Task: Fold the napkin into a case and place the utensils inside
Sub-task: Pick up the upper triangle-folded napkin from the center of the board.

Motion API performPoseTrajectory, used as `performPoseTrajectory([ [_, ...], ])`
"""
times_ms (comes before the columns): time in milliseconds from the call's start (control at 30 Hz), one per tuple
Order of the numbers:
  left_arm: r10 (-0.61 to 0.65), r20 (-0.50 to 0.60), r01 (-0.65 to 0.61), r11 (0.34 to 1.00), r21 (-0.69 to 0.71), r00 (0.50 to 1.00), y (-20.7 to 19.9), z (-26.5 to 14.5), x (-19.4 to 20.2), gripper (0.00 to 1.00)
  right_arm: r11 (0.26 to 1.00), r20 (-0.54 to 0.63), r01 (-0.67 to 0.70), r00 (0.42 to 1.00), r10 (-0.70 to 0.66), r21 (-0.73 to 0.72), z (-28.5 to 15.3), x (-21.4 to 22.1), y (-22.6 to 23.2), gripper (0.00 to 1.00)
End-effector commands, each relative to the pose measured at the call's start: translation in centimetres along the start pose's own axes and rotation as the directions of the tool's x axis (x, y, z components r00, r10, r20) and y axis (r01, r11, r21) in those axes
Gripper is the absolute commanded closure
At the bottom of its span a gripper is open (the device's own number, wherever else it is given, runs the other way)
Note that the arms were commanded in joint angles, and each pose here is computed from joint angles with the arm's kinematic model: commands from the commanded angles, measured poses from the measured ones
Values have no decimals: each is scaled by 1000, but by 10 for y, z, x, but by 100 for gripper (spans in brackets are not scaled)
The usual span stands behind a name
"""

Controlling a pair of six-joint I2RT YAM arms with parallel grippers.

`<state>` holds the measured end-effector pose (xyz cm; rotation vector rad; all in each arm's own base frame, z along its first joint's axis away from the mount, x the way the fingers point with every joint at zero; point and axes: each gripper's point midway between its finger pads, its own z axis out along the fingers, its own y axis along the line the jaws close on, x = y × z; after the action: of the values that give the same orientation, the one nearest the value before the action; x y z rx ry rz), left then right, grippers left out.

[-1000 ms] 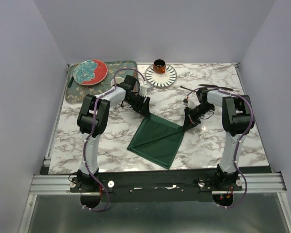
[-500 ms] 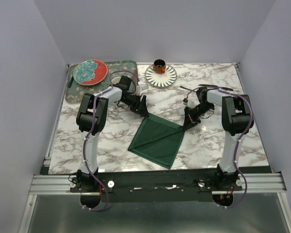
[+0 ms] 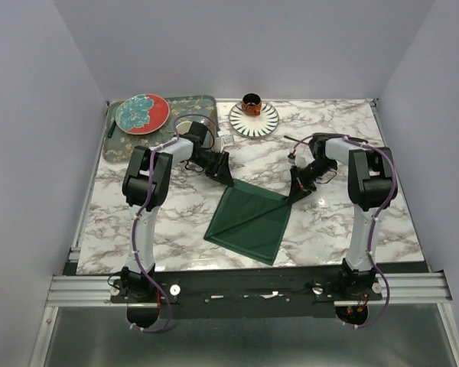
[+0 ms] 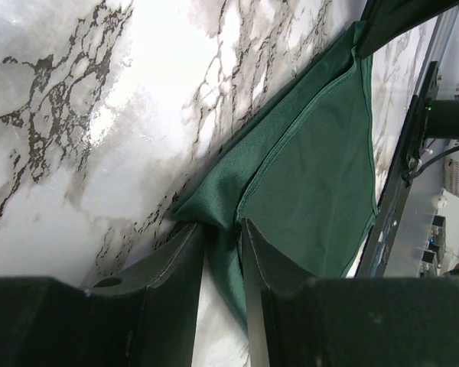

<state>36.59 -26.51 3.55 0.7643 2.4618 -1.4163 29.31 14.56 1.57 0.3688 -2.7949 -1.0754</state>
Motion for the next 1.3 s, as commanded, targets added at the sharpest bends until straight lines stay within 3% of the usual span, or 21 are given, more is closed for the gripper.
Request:
performPoseTrajectory([
  [0, -28, -52, 27, 1000, -12, 998, 11, 11, 18, 64, 999, -25, 26, 999, -26, 25, 2, -3, -5, 99],
  [233, -10, -55, 11, 1000, 10, 998, 7, 11, 20, 73, 998, -27, 44, 999, -43, 34, 0, -7, -5, 99],
  [367, 6, -46, -5, 1000, 29, 999, 1, 10, 18, 93, 997, -28, 59, 998, -58, 39, -1, -7, -5, 99],
  [433, 20, -36, -19, 999, 28, 999, -1, 8, 15, 95, 997, -28, 63, 998, -62, 42, -1, -7, -5, 99],
  [533, 23, -30, -22, 999, 34, 999, -4, 7, 14, 77, 997, -28, 70, 997, -69, 41, -1, -7, -4, 99],
  [567, 23, -29, -22, 999, 39, 999, -4, 7, 13, 64, 997, -30, 70, 997, -69, 40, -1, -7, -4, 99],
  [667, 13, -32, -12, 999, 44, 999, -4, 8, 14, 49, 997, -29, 70, 997, -69, 39, 0, -7, -4, 99],
  [900, 3, -52, 0, 999, 53, 999, -4, 11, 20, 46, 997, -32, 72, 997, -71, 39, 0, -8, -4, 99],
  [1033, 4, -70, -2, 999, 36, 998, 0, 13, 25, 55, 996, -29, 77, 997, -76, 36, 0, -10, -4, 99],
  [1133, 12, -73, -10, 999, 32, 997, 0, 14, 25, 68, 996, -30, 84, 996, -83, 31, 1, -10, -4, 99],
  [1233, 35, -69, -33, 999, 30, 997, -3, 12, 23, 82, 994, -30, 101, 994, -100, 39, 0, -10, -3, 99],
  [1267, 43, -68, -42, 999, 22, 997, -3, 11, 23, 93, 993, -22, 114, 993, -113, 43, -2, -12, -2, 99],
])
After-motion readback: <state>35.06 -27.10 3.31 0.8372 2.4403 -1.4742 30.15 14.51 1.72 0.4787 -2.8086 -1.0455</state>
